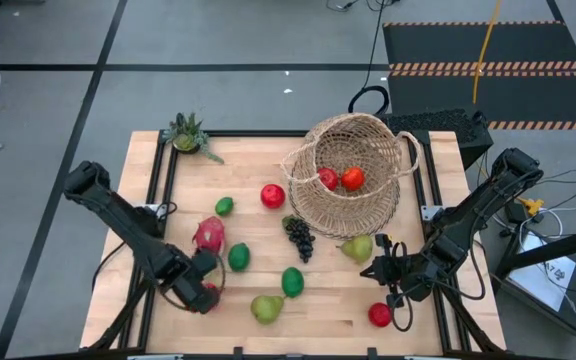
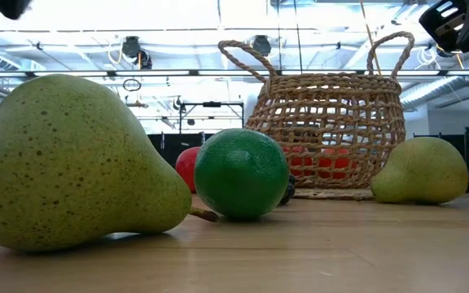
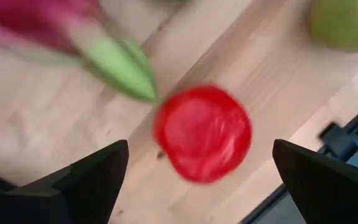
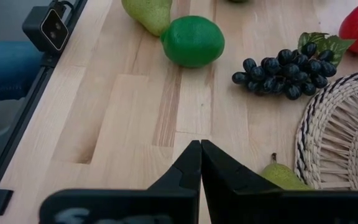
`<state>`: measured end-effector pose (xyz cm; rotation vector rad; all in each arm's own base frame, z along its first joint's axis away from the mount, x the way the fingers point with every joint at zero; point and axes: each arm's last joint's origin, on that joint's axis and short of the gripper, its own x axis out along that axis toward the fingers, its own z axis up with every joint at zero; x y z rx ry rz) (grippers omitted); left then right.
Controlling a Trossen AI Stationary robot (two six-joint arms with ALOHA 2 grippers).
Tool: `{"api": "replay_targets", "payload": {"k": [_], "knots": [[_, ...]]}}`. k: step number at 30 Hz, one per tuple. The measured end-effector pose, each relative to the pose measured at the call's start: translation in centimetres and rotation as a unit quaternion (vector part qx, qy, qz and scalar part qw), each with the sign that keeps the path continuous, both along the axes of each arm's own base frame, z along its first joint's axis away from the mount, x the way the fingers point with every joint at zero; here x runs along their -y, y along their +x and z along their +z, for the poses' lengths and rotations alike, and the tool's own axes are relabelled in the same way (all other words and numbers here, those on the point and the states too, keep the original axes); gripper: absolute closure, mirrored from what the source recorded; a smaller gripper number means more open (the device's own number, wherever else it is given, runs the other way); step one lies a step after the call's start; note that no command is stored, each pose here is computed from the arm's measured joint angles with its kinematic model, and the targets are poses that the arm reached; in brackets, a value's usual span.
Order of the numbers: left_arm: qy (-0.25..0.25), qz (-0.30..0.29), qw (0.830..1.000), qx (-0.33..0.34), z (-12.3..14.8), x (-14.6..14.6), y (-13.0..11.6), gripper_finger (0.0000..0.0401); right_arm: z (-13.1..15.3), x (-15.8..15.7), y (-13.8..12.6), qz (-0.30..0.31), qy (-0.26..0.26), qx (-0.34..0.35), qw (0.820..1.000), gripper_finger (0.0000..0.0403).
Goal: Build produce basket
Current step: Put the red apple into the brown basket
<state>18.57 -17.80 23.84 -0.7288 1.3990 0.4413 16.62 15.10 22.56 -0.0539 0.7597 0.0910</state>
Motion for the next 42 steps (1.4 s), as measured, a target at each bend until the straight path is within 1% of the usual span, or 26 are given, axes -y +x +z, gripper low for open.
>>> {"api": "replay_targets", "payload": {"k": [4, 6, 8, 13, 16, 18, 20, 22, 25, 27, 30, 35, 39, 42], "knots": [[0.001, -0.053, 0.999, -0.002, 0.0, 1.9, -2.1, 0.0002, 0.0, 0.0, 0.0, 0.001, -0.001, 0.000, 1.000, 0.0399], [0.002, -0.062, 0.998, -0.007, 0.0, 2.6, -3.1, 0.0002, 0.0, 0.0, 0.0, 0.001, -0.001, 0.000, 1.000, 0.0399], [0.007, -0.046, 0.999, -0.013, 0.0, 3.2, -4.2, 0.0002, 0.0, 0.0, 0.0, 0.001, -0.001, 0.000, 1.000, 0.0399], [0.017, 0.031, 0.999, 0.019, -0.6, 4.9, -6.6, 0.0002, 0.1, -0.1, 0.1, 0.001, 0.006, 0.008, 1.000, 0.0399], [0.019, 0.083, 0.996, 0.034, -1.6, 6.1, -7.5, 0.0002, 0.2, -0.1, 0.1, 0.002, 0.008, 0.010, 1.000, 0.0399], [0.018, 0.112, 0.993, 0.029, -2.4, 6.8, -7.7, 0.0002, 0.2, -0.1, 0.1, 0.002, 0.006, 0.010, 1.000, 0.0399], [0.023, 0.118, 0.992, 0.031, -3.3, 7.6, -7.7, 0.0002, 0.2, -0.1, 0.1, 0.004, 0.004, 0.010, 1.000, 0.0399], [0.013, 0.120, 0.992, 0.034, -4.2, 8.4, -7.4, 0.0002, 0.2, -0.1, 0.1, 0.004, 0.003, 0.011, 1.000, 0.0399], [0.020, 0.105, 0.993, 0.044, -5.6, 9.2, -6.8, 0.0002, 0.2, -0.2, 0.2, 0.008, -0.001, 0.015, 1.000, 0.0399], [0.031, 0.092, 0.994, 0.049, -6.4, 9.4, -6.2, 0.0002, 0.2, -0.2, 0.2, 0.008, -0.001, 0.017, 1.000, 0.0399], [0.062, 0.085, 0.993, 0.056, -7.4, 9.2, -5.4, 0.0002, 0.4, -0.3, 0.3, 0.012, 0.001, 0.024, 1.000, 0.0399], [0.106, 0.042, 0.990, 0.085, -8.1, 8.5, -3.9, 0.0002, 0.5, -0.3, 0.4, 0.019, 0.000, 0.031, 0.999, 0.0399], [0.140, -0.002, 0.987, 0.076, -8.1, 7.5, -2.7, 0.0002, 0.5, -0.3, 0.4, 0.019, 0.000, 0.031, 0.999, 0.0399], [0.173, -0.053, 0.982, 0.060, -8.1, 6.5, -2.0, 0.0002, 0.5, -0.3, 0.4, 0.019, -0.001, 0.031, 0.999, 0.0399]]}}
